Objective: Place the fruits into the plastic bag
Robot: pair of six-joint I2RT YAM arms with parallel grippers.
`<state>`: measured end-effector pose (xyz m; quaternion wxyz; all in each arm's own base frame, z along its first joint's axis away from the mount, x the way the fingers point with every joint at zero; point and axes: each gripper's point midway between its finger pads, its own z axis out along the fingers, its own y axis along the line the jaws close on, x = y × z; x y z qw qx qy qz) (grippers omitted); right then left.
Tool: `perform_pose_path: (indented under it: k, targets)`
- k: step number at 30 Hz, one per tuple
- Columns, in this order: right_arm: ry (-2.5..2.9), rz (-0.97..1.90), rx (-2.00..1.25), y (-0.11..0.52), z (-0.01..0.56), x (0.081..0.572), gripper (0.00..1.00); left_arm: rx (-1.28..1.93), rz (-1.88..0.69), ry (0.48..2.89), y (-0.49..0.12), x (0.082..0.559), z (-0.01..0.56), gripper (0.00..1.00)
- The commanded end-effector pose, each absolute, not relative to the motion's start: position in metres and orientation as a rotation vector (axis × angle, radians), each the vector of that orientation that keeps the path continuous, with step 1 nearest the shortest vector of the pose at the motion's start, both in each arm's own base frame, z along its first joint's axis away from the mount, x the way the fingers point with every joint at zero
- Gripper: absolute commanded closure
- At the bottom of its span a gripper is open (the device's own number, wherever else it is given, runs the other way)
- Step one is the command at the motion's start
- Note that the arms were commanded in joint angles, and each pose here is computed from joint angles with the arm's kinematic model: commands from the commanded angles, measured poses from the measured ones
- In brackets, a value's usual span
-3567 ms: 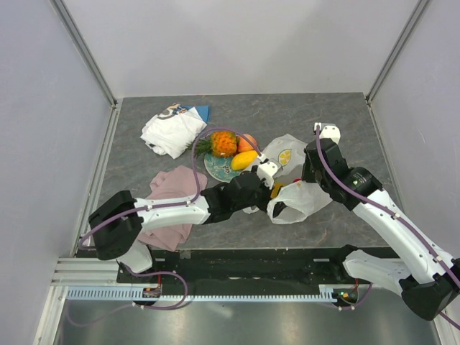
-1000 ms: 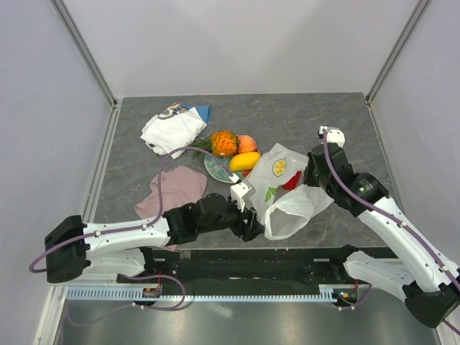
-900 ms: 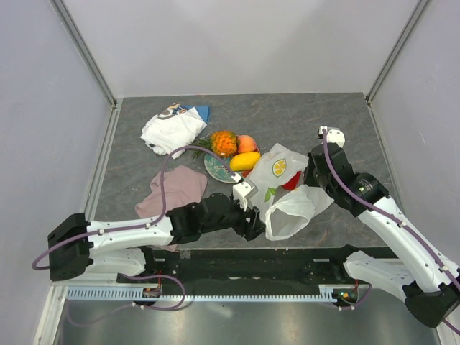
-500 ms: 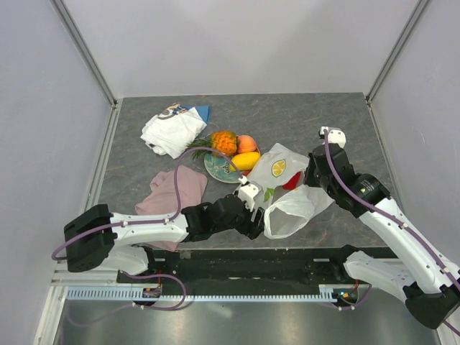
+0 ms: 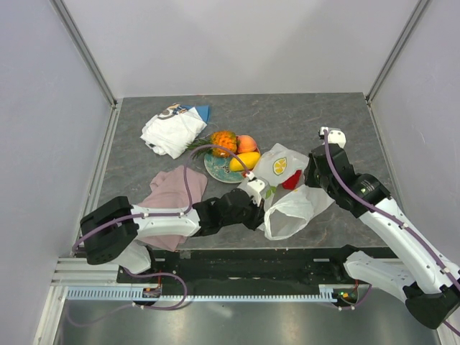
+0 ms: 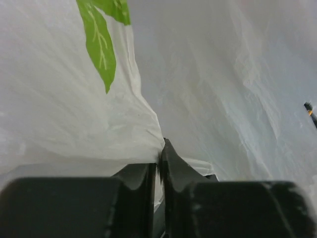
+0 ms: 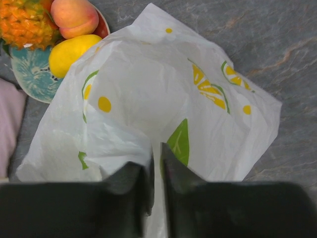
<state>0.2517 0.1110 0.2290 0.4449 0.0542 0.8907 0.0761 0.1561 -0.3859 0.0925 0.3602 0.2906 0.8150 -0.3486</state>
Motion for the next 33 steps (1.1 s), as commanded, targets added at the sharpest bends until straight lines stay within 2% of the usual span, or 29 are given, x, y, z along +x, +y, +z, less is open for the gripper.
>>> perform_pose_path:
  k: [1, 4, 7, 10, 15, 20, 27, 33]
  targets:
    - [2.139, 0.242, 0.147, 0.11, 0.265, 0.25, 0.61, 0.639, -1.147, 1.954, -0.406, 0.173, 0.155, 0.99]
    - [2.085, 0.344, 0.117, 0.118, 0.297, 0.243, 0.38, 0.587, -1.277, 1.906, -0.408, 0.185, 0.182, 0.98]
    - [2.045, 0.498, 0.042, 0.134, 0.324, 0.229, 0.31, 0.51, -1.421, 1.868, -0.407, 0.198, 0.202, 0.98]
    - [2.028, 0.632, -0.044, 0.149, 0.338, 0.212, 0.31, 0.439, -1.51, 1.828, -0.404, 0.213, 0.222, 0.98]
    - [1.984, 1.057, -0.324, 0.201, 0.346, 0.162, 0.32, 0.423, -1.527, 1.806, -0.406, 0.226, 0.234, 0.98]
    - [1.99, 1.334, -0.405, 0.233, 0.32, 0.135, 0.36, 0.421, -1.506, 1.819, -0.405, 0.24, 0.232, 0.99]
    - [2.302, 1.114, -0.512, 0.267, 0.222, 0.102, 0.4, 0.416, -1.475, 1.878, -0.395, 0.257, 0.213, 0.98]
    - [2.356, 0.764, -0.644, 0.3, 0.175, 0.074, 0.4, 0.44, -1.456, 1.895, -0.392, 0.258, 0.21, 0.98]
